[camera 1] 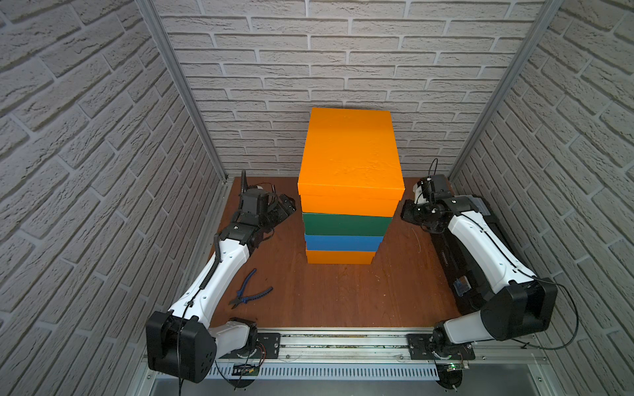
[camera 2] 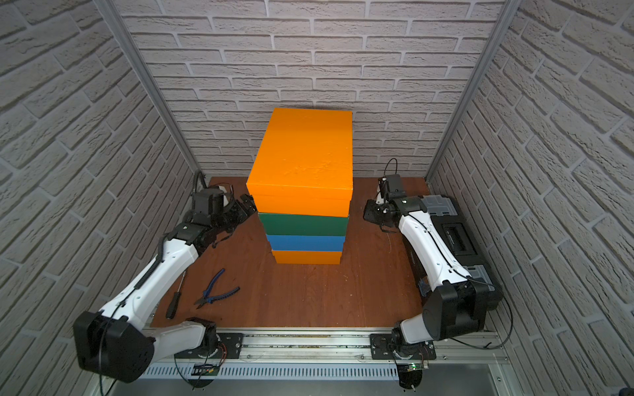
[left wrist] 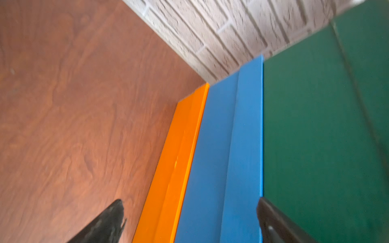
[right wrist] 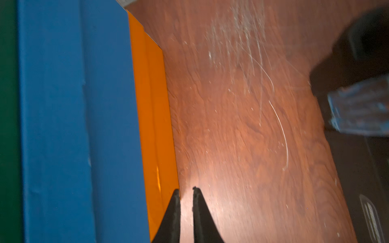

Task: Stack the shoeboxes
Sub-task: Adjust the shoeboxes in the shoebox, then adjust the shoebox.

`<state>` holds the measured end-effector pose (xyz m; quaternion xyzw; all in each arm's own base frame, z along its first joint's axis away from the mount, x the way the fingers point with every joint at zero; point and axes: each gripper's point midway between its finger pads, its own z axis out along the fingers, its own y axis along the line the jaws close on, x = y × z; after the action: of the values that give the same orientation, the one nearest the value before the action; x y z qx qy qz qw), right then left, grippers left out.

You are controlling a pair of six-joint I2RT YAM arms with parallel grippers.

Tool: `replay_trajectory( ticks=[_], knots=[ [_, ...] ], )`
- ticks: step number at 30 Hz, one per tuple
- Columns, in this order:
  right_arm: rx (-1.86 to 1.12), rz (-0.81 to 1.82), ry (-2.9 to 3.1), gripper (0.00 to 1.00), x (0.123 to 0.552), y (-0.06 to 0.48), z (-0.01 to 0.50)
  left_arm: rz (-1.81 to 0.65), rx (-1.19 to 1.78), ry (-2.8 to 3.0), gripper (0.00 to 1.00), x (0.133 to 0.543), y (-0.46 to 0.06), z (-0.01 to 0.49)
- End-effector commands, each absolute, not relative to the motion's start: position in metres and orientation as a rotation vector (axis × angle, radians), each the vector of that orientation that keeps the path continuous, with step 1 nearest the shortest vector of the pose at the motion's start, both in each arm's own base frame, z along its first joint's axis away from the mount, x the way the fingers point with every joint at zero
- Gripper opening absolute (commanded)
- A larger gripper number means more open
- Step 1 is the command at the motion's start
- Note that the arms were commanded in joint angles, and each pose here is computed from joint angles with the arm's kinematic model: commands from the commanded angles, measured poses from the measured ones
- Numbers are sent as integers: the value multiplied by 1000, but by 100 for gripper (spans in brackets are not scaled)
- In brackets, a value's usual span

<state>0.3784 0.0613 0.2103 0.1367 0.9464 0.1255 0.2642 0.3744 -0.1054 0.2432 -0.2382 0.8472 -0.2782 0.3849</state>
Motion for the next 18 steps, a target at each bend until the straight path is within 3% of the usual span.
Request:
replay_trajectory(
  ticks=[1, 10, 18],
  knots=[
    [307, 358, 2535, 15, 401, 65, 221, -723, -582, 2152, 98, 398, -103, 246],
    [308, 342, 2478, 14, 444, 64, 253, -752, -603, 2167, 98, 435, -102, 233],
    [263, 316, 2397, 15, 451, 67, 307, -731, -543, 2082, 98, 439, -106, 287]
  ],
)
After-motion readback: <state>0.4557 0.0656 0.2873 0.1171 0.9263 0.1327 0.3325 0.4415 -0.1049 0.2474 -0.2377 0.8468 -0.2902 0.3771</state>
